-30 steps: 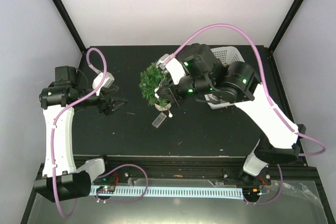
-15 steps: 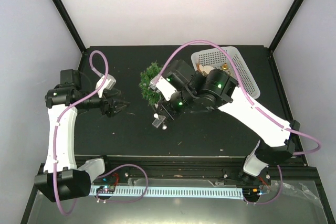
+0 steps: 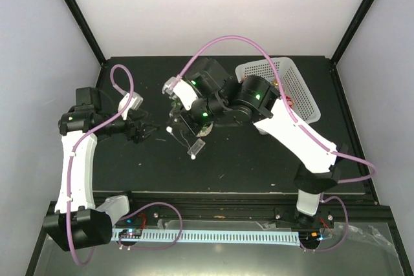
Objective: Decorate the small christmas tree
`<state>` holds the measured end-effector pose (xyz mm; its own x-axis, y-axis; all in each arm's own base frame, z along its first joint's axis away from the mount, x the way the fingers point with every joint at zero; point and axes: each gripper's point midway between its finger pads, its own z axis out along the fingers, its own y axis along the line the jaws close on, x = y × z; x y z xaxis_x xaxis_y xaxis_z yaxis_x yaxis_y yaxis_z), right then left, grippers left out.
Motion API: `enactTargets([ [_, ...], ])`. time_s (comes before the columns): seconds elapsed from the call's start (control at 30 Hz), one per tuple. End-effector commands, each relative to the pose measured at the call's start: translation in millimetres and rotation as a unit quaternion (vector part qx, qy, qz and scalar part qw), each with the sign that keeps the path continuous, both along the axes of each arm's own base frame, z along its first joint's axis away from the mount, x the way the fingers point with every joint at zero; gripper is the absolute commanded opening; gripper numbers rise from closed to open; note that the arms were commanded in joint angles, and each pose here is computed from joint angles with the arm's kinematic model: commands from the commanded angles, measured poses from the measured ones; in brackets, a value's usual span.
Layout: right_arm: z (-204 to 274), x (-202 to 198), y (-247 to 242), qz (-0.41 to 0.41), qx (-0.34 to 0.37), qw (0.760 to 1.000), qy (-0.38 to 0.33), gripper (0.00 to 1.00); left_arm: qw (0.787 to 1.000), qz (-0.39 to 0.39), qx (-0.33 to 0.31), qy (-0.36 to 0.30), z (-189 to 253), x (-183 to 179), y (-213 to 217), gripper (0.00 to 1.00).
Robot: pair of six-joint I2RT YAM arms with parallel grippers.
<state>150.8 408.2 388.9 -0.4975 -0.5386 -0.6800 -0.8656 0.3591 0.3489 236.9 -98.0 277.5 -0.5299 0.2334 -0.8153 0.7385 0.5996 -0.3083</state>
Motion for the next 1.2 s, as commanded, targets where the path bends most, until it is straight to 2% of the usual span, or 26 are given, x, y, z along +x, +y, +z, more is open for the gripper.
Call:
enactTargets([
  [0.0,35.2,12.1,19.2,-0.006,0.059,0.997,-0.046,0.01,1.000,-0.002,-0.001,-0.020,10.3,-2.0,-2.6,0.95],
  [0.13,51.2,32.0,27.8,-0.045,0.086,0.992,-0.077,0.01,0.999,-0.003,0.000,-0.039,23.9,-2.9,-2.8,0.95],
  [0.3,66.6,64.3,24.0,-0.118,0.109,0.981,-0.112,0.01,0.997,0.041,0.011,-0.069,42.8,10.3,10.0,0.95],
  [0.4,76.3,85.3,17.8,-0.156,0.127,0.972,-0.118,0.01,0.995,0.059,0.005,-0.084,58.2,16.2,13.8,0.95],
  [0.67,89.5,137.7,5.2,-0.229,0.170,0.952,-0.110,0.01,0.993,0.048,-0.021,-0.109,90.6,15.9,8.4,0.95],
  [0.73,90.1,147.4,5.2,-0.235,0.180,0.950,-0.102,0.01,0.993,0.041,-0.027,-0.112,94.5,14.8,6.8,0.95],
  [0.93,89.0,164.8,14.5,-0.228,0.205,0.949,-0.079,0.01,0.986,-0.056,-0.102,-0.119,105.6,-5.4,-18.7,0.95],
  [1.17,91.9,160.9,27.9,-0.199,0.227,0.952,-0.057,0.01,0.985,-0.094,-0.105,-0.102,97.7,0.7,-44.0,0.95],
])
